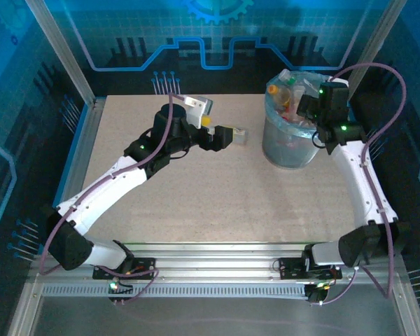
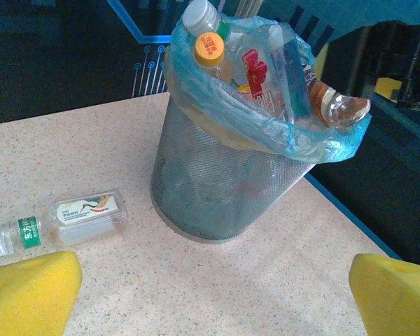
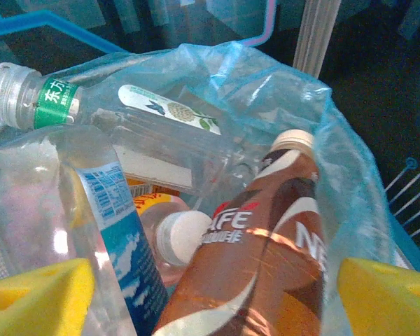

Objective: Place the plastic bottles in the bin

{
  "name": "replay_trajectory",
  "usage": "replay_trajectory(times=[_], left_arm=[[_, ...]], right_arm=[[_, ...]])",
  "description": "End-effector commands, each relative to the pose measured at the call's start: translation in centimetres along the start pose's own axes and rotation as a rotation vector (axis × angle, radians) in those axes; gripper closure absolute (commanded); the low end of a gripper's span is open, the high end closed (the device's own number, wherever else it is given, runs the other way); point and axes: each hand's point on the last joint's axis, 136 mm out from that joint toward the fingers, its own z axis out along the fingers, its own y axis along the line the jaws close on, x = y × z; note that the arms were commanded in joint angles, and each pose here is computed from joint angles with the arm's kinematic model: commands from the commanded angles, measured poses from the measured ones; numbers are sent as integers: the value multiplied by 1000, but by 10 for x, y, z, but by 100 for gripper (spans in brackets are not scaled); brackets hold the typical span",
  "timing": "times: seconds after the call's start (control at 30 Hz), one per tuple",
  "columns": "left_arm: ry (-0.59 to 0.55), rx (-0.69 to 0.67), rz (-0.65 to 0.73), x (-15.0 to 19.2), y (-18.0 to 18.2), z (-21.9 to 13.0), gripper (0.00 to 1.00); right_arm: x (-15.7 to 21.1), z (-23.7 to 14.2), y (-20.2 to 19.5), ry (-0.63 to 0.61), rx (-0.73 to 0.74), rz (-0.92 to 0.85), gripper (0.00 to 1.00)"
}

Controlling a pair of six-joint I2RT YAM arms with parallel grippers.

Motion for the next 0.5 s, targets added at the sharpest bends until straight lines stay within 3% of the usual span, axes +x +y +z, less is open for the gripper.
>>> replay_trajectory(times=[0.0, 0.27, 0.47], left_arm=[[-21, -8, 23, -4, 0, -11, 1], [-16, -11, 2, 0, 3, -10, 1], [-10, -23, 7, 3, 5, -14, 1]], right_arm=[[-12, -14, -4, -64, 16, 7, 13], [12, 13, -2, 29, 35, -21, 37], [38, 34, -2, 115, 20, 14, 41]])
